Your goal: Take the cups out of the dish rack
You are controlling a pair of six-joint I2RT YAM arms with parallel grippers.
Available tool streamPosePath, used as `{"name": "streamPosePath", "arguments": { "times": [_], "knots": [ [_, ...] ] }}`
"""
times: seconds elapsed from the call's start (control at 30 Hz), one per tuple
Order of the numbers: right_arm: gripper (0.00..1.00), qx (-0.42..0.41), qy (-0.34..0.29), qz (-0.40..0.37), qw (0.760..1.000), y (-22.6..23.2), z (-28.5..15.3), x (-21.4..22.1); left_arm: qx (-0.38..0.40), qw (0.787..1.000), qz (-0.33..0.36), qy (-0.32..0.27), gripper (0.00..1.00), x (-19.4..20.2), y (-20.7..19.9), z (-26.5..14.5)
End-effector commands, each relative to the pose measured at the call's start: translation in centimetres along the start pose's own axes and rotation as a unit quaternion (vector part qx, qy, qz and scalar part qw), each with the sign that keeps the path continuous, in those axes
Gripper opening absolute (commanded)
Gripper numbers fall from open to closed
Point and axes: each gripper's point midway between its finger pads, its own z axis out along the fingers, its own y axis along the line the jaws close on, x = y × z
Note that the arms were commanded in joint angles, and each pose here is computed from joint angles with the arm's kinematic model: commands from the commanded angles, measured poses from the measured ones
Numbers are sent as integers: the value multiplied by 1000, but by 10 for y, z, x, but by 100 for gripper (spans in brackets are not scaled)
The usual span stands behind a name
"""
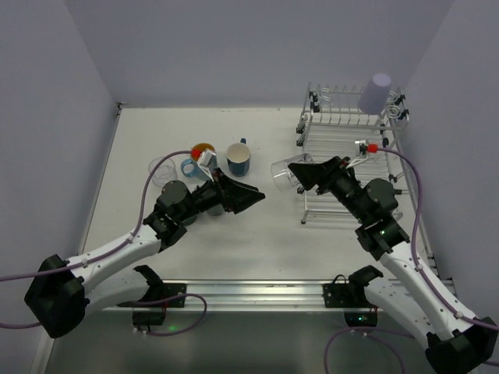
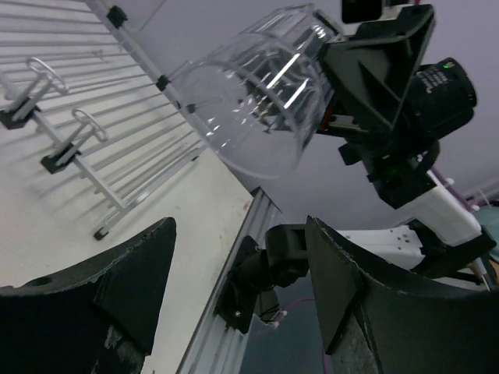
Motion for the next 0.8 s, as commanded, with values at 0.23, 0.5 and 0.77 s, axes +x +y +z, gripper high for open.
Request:
{"name": "streamPosePath", "arguments": {
  "times": [0.23, 0.5, 0.77],
  "knots": [
    [36, -103, 48, 78, 990, 35, -3, 30, 135, 989, -28, -46, 71, -27, -69, 21],
    [36, -124, 99, 107, 981, 41, 12, 67, 133, 990, -22, -51, 58, -27, -65, 31],
    [71, -97, 86, 100, 987, 29, 16, 70, 57, 995, 39, -70, 0, -41, -49, 29]
  ]
}}
